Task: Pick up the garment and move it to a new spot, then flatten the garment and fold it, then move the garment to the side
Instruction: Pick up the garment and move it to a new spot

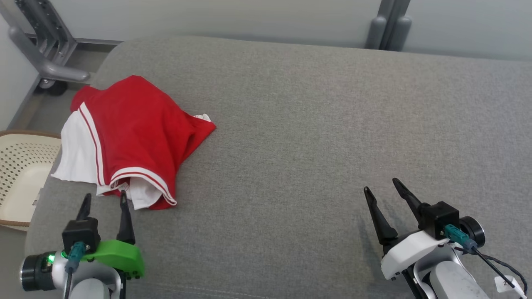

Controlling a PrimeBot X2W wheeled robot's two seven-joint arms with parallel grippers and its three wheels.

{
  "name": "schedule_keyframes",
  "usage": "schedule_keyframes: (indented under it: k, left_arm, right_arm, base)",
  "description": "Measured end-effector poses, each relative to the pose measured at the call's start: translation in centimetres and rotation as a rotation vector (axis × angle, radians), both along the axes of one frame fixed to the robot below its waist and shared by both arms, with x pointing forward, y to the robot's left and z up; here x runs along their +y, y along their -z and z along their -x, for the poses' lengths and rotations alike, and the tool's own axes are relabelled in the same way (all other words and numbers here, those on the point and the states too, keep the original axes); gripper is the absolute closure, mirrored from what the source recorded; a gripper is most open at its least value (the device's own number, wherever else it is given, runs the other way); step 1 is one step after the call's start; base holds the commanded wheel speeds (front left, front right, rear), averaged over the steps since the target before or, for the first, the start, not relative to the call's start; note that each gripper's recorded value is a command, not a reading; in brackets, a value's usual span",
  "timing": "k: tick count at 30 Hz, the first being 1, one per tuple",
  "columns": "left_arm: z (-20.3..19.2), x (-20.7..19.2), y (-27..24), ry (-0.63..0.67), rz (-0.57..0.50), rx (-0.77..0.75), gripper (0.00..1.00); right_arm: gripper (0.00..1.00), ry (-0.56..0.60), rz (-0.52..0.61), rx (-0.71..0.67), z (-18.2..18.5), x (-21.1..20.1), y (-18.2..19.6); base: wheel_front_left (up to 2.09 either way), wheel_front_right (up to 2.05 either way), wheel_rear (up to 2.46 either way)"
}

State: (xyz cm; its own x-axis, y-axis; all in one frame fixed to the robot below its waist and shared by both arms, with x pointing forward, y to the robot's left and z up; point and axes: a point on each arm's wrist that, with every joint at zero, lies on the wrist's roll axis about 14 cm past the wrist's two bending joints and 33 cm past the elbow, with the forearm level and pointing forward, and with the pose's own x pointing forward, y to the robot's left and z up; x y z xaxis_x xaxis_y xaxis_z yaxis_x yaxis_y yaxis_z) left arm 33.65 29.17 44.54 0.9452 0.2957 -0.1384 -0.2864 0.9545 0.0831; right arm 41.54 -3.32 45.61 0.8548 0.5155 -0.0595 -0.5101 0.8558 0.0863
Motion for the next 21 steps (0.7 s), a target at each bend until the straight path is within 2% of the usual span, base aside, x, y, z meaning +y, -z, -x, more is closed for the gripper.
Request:
schedule_keyframes:
  k: [7, 11, 12, 16, 21]
  left_arm:
    - [-3.8, 1.2, 1.6, -0.002, -0.03, 0.069, 0.0]
    - [-5.3, 1.3, 3.2, -0.012, -0.013, 0.108, 0.0]
    - [-5.8, 1.5, 3.1, -0.025, 0.003, 0.097, 1.0]
    - [-8.4, 1.4, 0.7, -0.019, 0.011, -0.002, 1.0]
    - [-10.9, -1.0, -4.8, 0.05, 0.007, -0.191, 1.0]
  right_arm:
    - [0.0, 0.055, 0.011, 0.04, -1.2, -2.4, 1.8]
    - [0.0, 0.098, 0.007, 0.064, -1.5, -3.9, 2.6]
    - [0.0, 0.111, 0.005, 0.064, -1.6, -4.3, 2.6]
    - [0.0, 0.153, 0.002, 0.075, -1.6, -5.6, 3.0]
    - [0.0, 0.198, -0.017, 0.076, -1.5, -6.6, 2.7]
  base:
    - [0.0, 0.0, 0.0]
    - [0.0, 0.0, 0.0]
    - [0.0, 0.0, 0.0]
    - [0.0, 0.0, 0.0]
    - [0.0, 0.0, 0.0]
